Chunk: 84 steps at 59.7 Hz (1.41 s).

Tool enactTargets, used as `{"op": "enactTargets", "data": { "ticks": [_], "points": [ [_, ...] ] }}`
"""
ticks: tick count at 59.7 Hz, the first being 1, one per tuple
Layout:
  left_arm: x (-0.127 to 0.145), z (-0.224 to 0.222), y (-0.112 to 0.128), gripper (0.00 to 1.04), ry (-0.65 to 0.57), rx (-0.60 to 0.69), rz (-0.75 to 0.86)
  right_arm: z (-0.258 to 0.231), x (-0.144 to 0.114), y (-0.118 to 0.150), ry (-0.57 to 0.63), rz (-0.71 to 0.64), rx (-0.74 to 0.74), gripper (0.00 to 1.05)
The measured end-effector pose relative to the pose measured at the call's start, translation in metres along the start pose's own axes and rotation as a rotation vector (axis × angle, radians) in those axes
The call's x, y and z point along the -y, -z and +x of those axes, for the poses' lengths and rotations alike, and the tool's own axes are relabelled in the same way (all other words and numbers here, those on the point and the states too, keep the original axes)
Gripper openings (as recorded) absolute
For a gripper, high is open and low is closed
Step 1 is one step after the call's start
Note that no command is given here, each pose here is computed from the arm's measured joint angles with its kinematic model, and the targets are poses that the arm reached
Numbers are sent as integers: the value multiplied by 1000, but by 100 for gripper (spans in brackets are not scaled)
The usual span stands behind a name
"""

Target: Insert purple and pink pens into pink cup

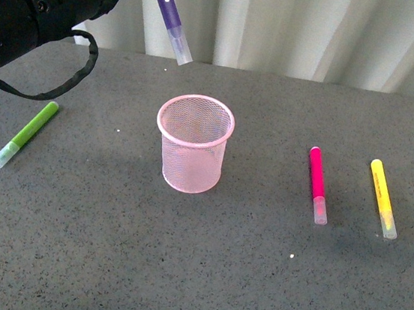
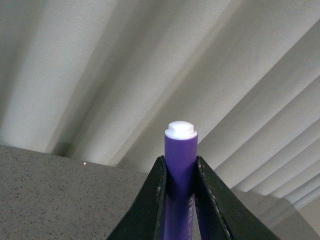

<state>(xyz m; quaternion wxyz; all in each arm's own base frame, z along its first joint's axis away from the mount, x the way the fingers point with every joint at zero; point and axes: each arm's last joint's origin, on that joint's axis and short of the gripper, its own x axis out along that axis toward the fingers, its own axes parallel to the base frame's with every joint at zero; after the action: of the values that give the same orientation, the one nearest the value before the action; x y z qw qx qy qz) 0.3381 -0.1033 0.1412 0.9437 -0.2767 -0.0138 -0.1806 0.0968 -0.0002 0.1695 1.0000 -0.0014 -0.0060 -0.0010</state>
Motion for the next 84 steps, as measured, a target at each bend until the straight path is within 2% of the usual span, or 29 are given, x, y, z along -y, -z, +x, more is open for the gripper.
{"op": "enactTargets", "data": {
  "ticks": [65, 84],
  "points": [
    [-3, -1, 22, 13, -17, -62, -6, 0, 0, 0, 0, 0, 0, 98],
    [-1, -1, 25, 68, -11, -69, -10, 0, 0, 0, 0, 0, 0, 98]
  ]
}}
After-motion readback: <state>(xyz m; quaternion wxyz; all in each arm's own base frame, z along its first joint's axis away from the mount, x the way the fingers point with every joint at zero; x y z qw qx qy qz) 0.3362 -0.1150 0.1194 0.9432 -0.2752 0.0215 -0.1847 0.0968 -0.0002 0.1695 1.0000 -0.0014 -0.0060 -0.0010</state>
